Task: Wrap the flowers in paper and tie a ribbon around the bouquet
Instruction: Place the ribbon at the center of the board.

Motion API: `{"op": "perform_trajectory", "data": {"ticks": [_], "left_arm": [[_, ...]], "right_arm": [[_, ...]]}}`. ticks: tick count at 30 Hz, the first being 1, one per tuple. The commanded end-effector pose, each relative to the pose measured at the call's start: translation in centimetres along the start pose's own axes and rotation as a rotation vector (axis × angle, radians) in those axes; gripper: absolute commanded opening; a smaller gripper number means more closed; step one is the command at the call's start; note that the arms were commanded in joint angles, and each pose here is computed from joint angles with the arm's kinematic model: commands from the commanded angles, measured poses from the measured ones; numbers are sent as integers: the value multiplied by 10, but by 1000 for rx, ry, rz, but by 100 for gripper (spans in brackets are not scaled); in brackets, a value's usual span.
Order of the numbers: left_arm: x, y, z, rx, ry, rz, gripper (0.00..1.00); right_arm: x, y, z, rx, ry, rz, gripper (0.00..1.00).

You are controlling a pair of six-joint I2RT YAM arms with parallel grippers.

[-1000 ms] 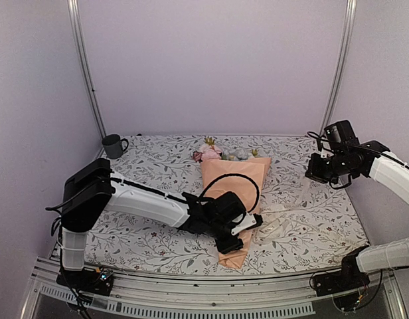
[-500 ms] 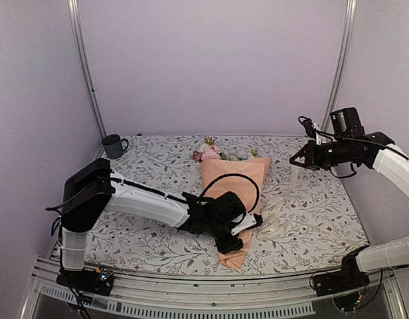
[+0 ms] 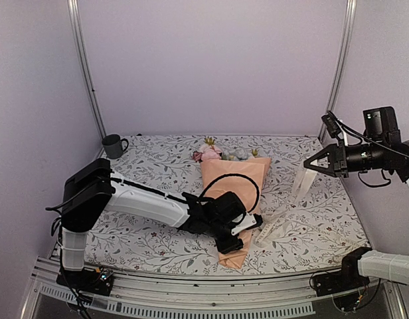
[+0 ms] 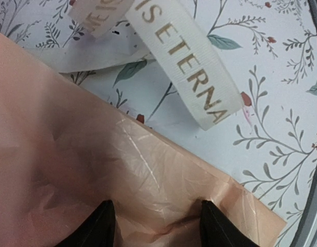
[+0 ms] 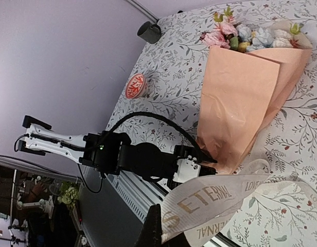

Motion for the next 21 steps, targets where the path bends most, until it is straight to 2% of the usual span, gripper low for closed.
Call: {"op": "perform_trajectory", "data": {"ticks": [1,4,5,8,10,11,13,16,18,20,21], "left_arm": [[-32,-12,-16,-61,130,-5,57],[-32,-12,-17,-62,128,-6,57],[-32,-12,-16,-63,129,-7,57],[-33,-12,-17,-60,131,-3,57],[-32,-11,-16,-58,130,1,57],[-33,-12,-16,-58,131,1,57],[-33,-12,-16,-58,131,1,57],[-33,-11,-16,-58,130,1,57],[-34,-11,-16,-58,128,1,57],[-34,-11,-16,-59,124,5,57],[-34,-11,-16,-60,124,4,57]], "right_arm": [[-15,-22,21,-332,-25,-177,0],[-37,-75,3,-597,98,-277,4],[-39,-88,-1,-669,115,-293,8],[-30,-118,0,-935,68,-296,36],[-17,-130,-1,-1059,16,-288,63],[-10,-133,-3,-1092,1,-278,72],[5,-138,-10,-1132,-6,-255,77],[21,-130,-37,-1050,25,-183,77],[23,-99,-76,-807,54,-61,71],[5,-66,-119,-433,156,56,68],[-3,-60,-134,-307,185,95,65]]}}
Point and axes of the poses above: each gripper's point midway between its finger pads, its own z axis back along the fingers, its own y axis along the line the jaws close on, x = y × z, the point moved 8 cm from there along z, back along the fingers, and after that the axes turned 5 degrees about -z, right-handed, at the moved point
